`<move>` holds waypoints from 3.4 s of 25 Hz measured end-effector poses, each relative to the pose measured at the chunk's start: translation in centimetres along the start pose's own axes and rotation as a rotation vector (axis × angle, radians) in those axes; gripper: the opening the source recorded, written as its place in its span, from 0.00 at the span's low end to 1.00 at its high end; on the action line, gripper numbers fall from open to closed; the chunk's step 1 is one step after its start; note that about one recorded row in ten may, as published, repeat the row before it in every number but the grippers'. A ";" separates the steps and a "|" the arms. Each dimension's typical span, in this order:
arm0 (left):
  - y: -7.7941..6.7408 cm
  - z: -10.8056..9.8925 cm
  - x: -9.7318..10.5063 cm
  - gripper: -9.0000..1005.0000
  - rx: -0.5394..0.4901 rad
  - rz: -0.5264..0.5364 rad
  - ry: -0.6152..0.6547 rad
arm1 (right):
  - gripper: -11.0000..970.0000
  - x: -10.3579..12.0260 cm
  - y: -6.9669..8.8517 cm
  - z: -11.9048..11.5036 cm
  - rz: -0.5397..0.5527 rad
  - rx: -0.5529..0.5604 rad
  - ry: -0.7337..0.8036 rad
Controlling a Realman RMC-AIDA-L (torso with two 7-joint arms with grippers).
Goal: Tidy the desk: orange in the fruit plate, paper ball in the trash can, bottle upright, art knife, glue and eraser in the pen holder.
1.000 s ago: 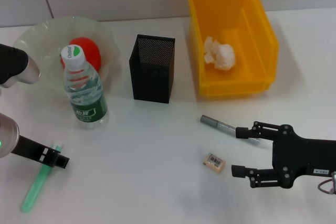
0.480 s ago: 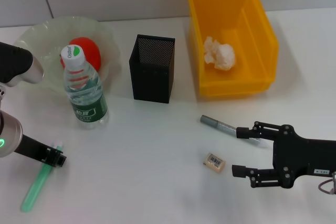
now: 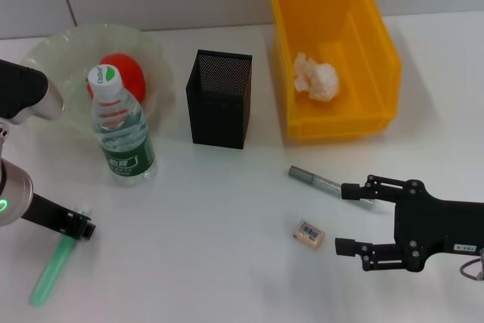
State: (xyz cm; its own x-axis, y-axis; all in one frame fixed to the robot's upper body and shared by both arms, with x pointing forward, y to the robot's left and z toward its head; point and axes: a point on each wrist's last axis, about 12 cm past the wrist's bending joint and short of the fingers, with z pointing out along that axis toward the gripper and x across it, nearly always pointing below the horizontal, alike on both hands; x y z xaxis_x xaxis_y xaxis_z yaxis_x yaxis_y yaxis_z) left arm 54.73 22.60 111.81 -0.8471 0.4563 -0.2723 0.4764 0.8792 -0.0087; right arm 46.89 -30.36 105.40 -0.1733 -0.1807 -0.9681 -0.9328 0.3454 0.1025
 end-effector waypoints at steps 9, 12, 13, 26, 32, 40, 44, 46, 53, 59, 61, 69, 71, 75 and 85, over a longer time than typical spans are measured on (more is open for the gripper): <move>0.2 0.3 -0.1 0.29 0.001 -0.008 0.011 | 0.80 0.0 -0.1 0.0 -0.004 0.005 0.004; 0.3 0.4 -0.1 0.28 0.000 -0.007 0.017 | 0.80 0.0 -0.1 -0.1 -0.005 0.006 0.004; 0.3 0.5 -0.1 0.27 0.000 -0.006 0.017 | 0.80 0.0 -0.1 -0.1 -0.006 0.007 0.003; -0.8 -0.9 -0.8 0.20 0.036 0.050 -0.016 | 0.80 0.1 -0.1 -0.8 0.000 0.053 -0.020; -3.1 -4.1 -1.2 0.21 0.174 0.164 -0.139 | 0.80 0.2 -0.5 -1.5 0.015 0.118 -0.050; -7.4 -9.5 -2.4 0.22 0.462 0.424 -0.579 | 0.79 0.1 -0.6 -1.8 0.026 0.149 -0.067; -8.4 -10.3 -3.8 0.22 0.515 0.496 -0.836 | 0.79 0.1 -0.7 -1.6 0.033 0.152 -0.071; -9.7 -9.9 -4.7 0.23 0.474 0.562 -0.997 | 0.79 0.2 -0.7 -1.4 0.040 0.156 -0.070; -11.9 -6.2 -7.4 0.23 0.181 0.570 -1.216 | 0.79 0.2 -0.6 -1.3 0.049 0.161 -0.077; -13.3 -2.7 -9.3 0.24 0.040 0.532 -1.199 | 0.79 0.2 -0.7 -1.0 0.058 0.163 -0.083; -13.8 -2.0 -9.9 0.24 -0.019 0.507 -1.196 | 0.79 0.2 -0.8 -0.9 0.059 0.168 -0.081; -15.0 -1.9 -10.0 0.25 -0.152 0.460 -1.300 | 0.79 0.2 -0.9 -0.5 0.068 0.163 -0.083; -14.8 -2.0 -9.4 0.26 -0.165 0.436 -1.366 | 0.79 0.2 -0.9 -0.5 0.068 0.163 -0.082; -13.8 -1.1 -7.8 0.26 -0.154 0.389 -1.524 | 0.79 0.2 -0.9 -0.5 0.068 0.163 -0.082; -11.7 1.3 -6.1 0.27 -0.050 0.282 -1.564 | 0.79 0.2 -0.8 -0.5 0.067 0.157 -0.087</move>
State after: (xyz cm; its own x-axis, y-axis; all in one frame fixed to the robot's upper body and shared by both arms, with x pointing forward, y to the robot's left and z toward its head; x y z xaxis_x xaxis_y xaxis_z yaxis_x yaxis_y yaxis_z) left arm 54.60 9.38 112.34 0.3451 0.0413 -0.9377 0.5352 0.8120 0.2327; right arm 47.45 -31.11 105.27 -0.1993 -0.0747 -0.9771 -0.8583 0.4945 0.1373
